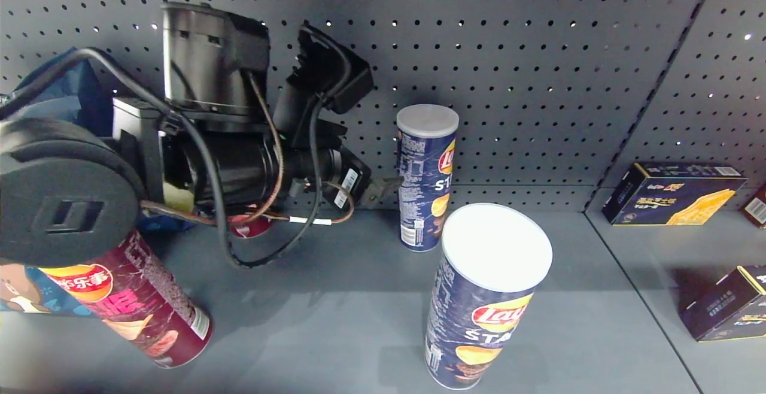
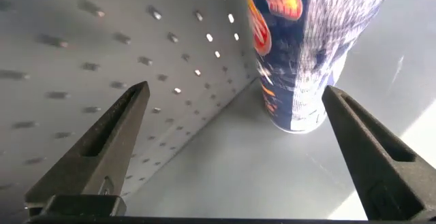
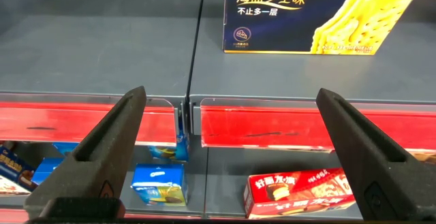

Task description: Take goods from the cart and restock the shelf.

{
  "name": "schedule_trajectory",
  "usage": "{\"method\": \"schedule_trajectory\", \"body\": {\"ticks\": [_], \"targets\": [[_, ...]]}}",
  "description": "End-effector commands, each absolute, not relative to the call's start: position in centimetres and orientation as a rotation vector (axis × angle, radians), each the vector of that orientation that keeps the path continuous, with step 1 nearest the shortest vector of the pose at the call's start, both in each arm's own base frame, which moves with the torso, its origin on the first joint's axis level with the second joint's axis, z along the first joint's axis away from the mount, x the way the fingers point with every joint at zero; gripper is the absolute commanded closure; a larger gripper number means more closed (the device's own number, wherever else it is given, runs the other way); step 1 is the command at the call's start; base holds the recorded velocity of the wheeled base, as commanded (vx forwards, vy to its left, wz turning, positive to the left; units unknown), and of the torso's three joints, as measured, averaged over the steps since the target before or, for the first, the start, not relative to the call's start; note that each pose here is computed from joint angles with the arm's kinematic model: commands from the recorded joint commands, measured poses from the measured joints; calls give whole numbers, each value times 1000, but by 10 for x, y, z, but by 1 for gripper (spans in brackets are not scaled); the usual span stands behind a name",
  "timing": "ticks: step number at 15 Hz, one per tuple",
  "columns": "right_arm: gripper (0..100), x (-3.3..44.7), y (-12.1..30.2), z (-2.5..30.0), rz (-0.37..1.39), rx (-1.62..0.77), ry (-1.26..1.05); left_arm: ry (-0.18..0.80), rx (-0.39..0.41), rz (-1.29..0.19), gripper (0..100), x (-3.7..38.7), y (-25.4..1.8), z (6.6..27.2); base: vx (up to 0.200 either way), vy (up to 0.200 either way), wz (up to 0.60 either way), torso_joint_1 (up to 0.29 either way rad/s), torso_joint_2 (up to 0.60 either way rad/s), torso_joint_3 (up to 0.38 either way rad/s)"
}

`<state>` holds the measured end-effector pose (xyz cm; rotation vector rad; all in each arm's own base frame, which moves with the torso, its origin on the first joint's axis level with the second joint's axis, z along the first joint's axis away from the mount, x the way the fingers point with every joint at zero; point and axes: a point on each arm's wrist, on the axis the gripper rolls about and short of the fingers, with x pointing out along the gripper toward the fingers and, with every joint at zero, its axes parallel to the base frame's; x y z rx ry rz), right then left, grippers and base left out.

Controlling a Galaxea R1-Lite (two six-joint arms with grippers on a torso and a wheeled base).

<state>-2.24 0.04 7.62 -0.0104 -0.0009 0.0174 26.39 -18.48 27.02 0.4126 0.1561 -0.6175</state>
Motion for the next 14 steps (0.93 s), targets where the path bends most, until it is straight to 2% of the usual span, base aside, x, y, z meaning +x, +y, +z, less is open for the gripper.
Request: {"method": "schedule_trajectory", "body": {"ticks": [1, 3, 7, 10, 14], "targets": [[0, -22, 0, 76, 17, -11, 0, 91, 394, -592, 0, 240, -168, 295, 0, 0, 0, 0, 0, 0], [0, -22, 0, 76, 17, -11, 0, 66, 384, -581, 0, 226, -158, 302, 0, 0, 0, 0, 0, 0], [0, -22, 0, 76, 17, -11, 0, 51, 377, -576, 0, 205, -143, 302, 0, 0, 0, 0, 0, 0], [0, -22, 0, 76, 17, -11, 0, -4, 365, -586, 0, 186, -135, 314, 0, 0, 0, 0, 0, 0], [0, -22, 0, 76, 17, -11, 0, -44, 355, -614, 0, 157, -122, 316, 0, 0, 0, 0, 0, 0]]}}
